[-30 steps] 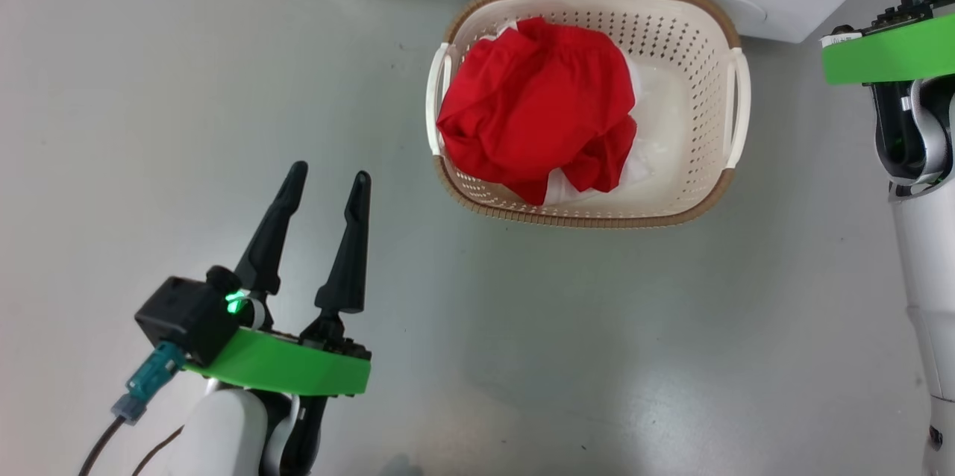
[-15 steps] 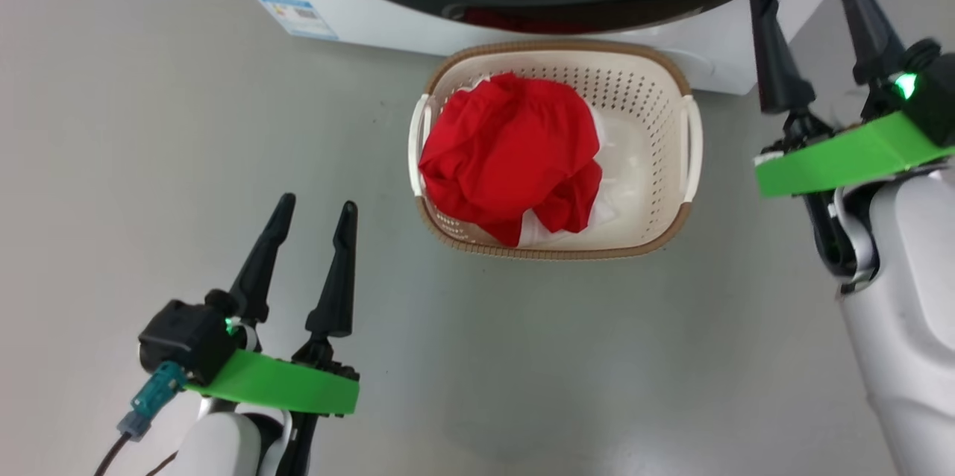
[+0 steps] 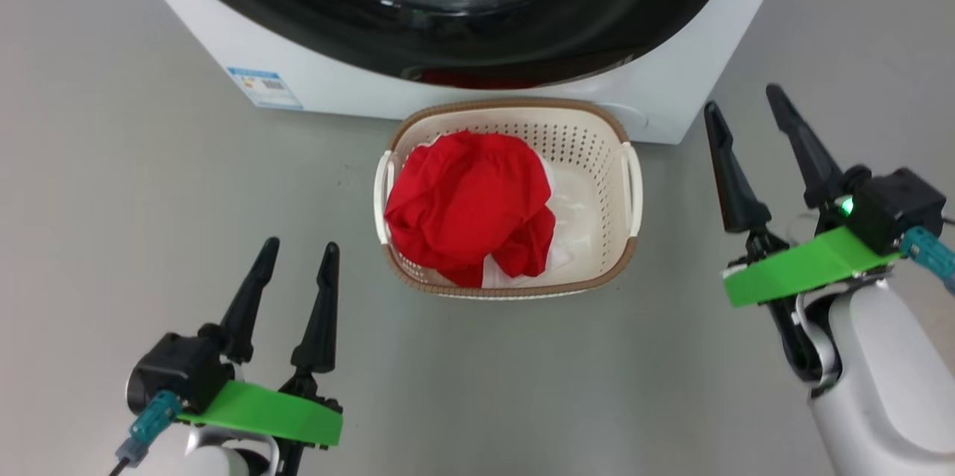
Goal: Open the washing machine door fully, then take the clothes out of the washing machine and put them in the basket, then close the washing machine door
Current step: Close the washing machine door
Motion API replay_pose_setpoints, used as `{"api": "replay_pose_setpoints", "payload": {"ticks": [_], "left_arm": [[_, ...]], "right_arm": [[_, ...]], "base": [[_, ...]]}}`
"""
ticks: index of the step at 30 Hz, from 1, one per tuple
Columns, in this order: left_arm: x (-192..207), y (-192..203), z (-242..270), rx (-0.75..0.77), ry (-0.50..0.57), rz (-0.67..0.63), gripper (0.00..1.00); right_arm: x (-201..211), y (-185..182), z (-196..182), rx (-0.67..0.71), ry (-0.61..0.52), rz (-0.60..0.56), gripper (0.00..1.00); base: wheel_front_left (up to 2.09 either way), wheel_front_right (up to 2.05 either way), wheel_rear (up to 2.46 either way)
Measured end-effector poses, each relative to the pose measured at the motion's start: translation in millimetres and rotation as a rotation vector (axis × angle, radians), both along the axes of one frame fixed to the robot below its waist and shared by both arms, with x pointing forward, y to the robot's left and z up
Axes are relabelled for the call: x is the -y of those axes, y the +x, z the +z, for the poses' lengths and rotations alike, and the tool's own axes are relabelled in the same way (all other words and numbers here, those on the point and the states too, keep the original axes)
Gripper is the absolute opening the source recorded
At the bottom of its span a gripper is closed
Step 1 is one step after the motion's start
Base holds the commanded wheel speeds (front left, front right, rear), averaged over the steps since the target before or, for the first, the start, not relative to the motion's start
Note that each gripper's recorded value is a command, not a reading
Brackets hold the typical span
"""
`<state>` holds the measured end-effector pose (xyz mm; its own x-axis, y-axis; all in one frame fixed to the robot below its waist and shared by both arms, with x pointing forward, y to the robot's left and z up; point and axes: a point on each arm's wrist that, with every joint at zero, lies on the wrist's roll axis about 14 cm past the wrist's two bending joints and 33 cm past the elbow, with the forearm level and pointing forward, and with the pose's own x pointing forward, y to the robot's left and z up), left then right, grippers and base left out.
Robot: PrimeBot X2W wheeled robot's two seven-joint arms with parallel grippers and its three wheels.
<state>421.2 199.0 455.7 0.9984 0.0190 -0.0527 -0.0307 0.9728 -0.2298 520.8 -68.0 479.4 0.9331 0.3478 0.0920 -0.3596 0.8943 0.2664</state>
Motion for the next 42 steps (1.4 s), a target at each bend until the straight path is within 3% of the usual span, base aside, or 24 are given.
{"api": "replay_pose_setpoints", "payload": {"ticks": [42], "left_arm": [[9.7,-54.4,7.0,-0.001,0.04,-0.067,1.0]], "right_arm": [[99.5,-155.8,-39.3,-0.211,0.0,-0.283,1.0]], "base": [[0.0,0.0,0.0]]}}
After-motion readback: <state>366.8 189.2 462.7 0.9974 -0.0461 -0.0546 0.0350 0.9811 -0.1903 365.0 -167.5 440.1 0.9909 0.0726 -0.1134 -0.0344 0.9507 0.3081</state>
